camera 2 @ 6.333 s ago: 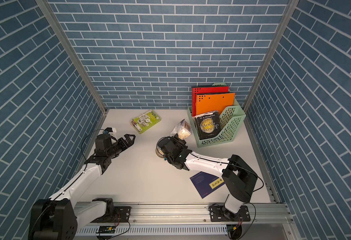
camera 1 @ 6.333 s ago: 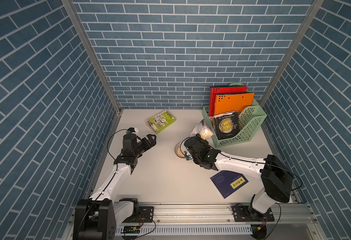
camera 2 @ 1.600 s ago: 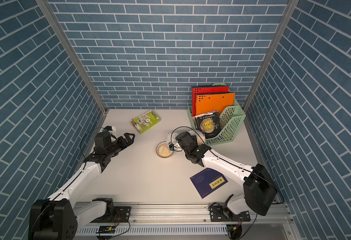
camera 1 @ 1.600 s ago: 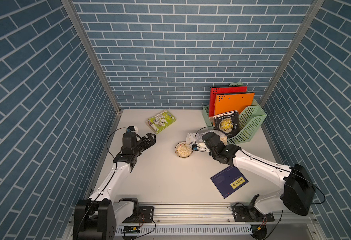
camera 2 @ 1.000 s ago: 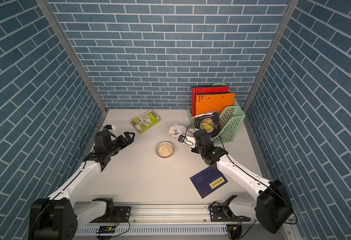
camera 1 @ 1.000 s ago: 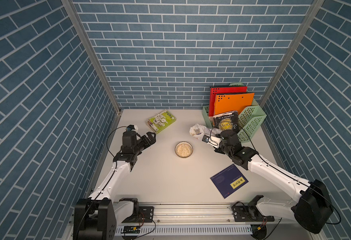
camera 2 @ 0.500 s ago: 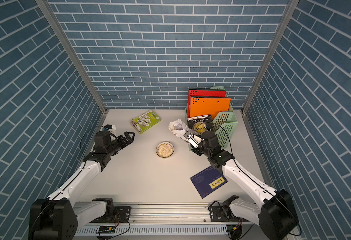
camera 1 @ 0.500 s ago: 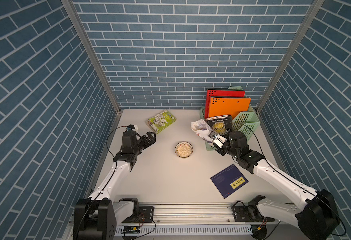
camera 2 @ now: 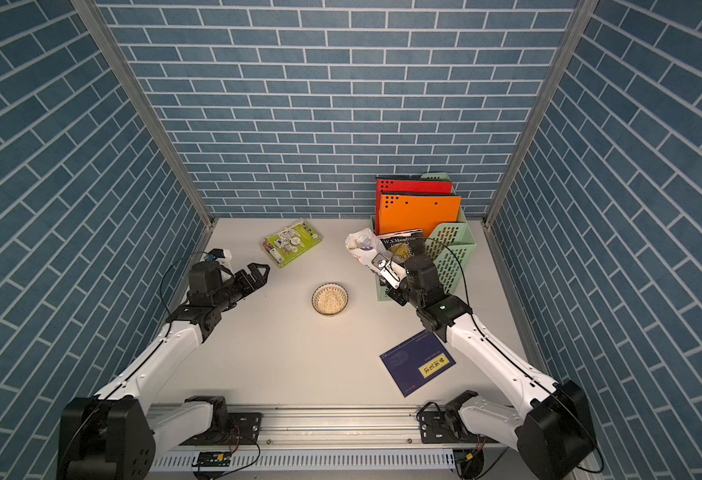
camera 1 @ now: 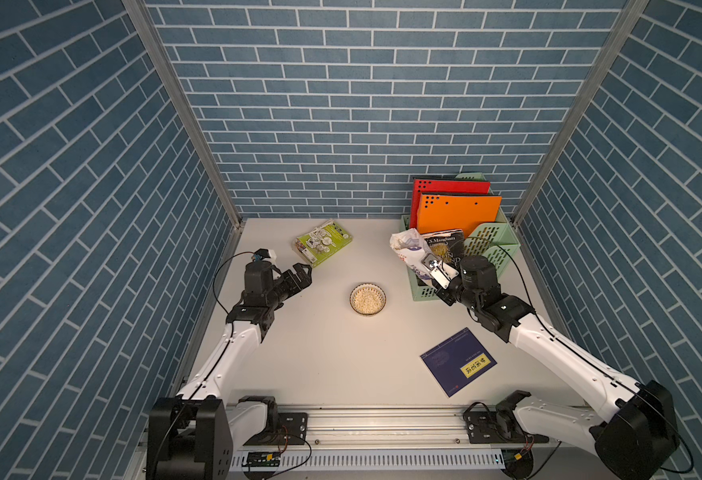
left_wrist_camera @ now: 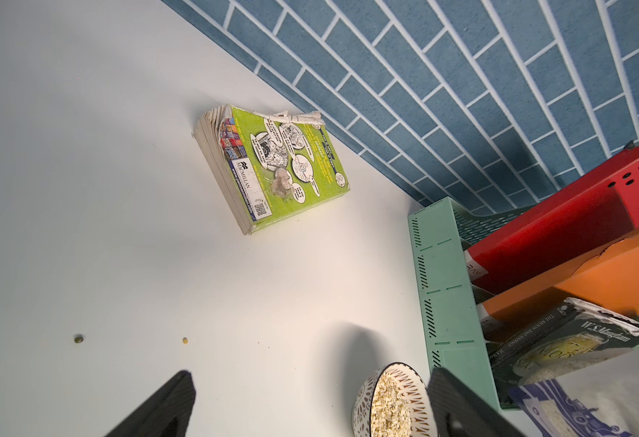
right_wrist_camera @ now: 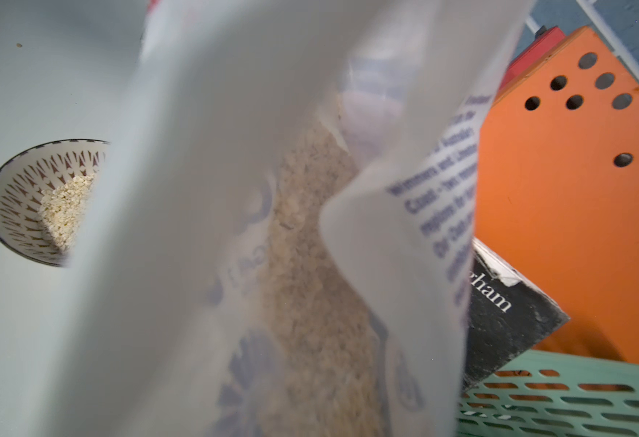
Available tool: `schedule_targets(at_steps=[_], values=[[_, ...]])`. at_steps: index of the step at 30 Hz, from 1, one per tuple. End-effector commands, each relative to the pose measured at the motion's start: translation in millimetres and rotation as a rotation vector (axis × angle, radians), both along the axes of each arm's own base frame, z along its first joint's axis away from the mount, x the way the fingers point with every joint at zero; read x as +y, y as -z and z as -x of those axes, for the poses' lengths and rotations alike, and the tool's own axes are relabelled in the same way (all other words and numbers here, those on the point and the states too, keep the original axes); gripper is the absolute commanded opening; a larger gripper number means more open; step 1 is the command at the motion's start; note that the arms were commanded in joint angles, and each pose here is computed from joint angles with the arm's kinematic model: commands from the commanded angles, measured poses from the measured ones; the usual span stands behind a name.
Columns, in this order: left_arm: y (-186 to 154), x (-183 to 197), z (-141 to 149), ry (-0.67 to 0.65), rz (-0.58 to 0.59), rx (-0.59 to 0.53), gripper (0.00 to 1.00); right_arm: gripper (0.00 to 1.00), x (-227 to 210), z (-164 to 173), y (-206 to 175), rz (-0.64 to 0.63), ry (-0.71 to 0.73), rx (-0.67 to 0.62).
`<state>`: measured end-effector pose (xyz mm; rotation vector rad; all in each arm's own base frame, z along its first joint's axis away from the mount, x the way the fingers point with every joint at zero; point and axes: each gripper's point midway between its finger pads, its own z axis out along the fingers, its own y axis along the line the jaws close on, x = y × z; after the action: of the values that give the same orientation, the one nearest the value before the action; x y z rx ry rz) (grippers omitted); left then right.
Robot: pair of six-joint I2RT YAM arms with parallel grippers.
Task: Pour the oats into the breakfast bowl
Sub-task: Place the oats bag at the center of the board.
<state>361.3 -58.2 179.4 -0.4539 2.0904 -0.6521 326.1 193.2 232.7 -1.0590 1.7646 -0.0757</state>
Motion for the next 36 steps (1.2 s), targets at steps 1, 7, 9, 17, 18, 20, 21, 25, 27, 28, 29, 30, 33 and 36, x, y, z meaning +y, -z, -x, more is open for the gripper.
schedule_targets(at_steps=[1,7,9,17,18,20,21,25,27,28,29,30,33,36], values=[[-9,2,-4,-0.001,-0.009,-0.020,0.99,0.00,8,-4,-78,-0.154,-0.022,-0.165],[-17,3,-5,0.007,-0.032,-0.042,0.99,0.00,32,29,-89,-0.362,-0.186,-0.119],[-23,3,-7,0.014,-0.044,-0.057,1.00,0.00,41,42,-94,-0.443,-0.259,-0.116],[-62,-8,-11,0.099,-0.071,-0.198,1.00,0.00,63,85,-87,-0.671,-0.486,-0.041],[-67,-10,-11,0.116,-0.077,-0.216,0.99,0.00,65,89,-84,-0.692,-0.510,-0.030],[-79,-16,-9,0.164,-0.095,-0.262,0.99,0.00,67,98,-81,-0.727,-0.554,-0.016],[-86,-19,-8,0.191,-0.106,-0.291,1.00,0.00,68,100,-79,-0.737,-0.564,-0.013],[-106,-35,6,0.329,-0.174,-0.406,0.99,0.00,74,105,-55,-0.723,-0.586,0.039],[-110,-41,18,0.392,-0.228,-0.444,0.99,0.00,83,110,-35,-0.688,-0.601,0.080],[-110,-43,23,0.417,-0.260,-0.457,0.99,0.01,88,114,-24,-0.667,-0.610,0.096],[-111,-43,27,0.432,-0.286,-0.471,0.99,0.02,95,118,-14,-0.648,-0.616,0.107],[-111,-43,31,0.439,-0.309,-0.482,0.99,0.03,101,123,-4,-0.632,-0.626,0.118],[-111,-37,38,0.414,-0.342,-0.490,0.99,0.04,118,134,16,-0.620,-0.663,0.146],[-103,-29,38,0.362,-0.344,-0.454,0.99,0.04,135,141,28,-0.623,-0.697,0.148]])
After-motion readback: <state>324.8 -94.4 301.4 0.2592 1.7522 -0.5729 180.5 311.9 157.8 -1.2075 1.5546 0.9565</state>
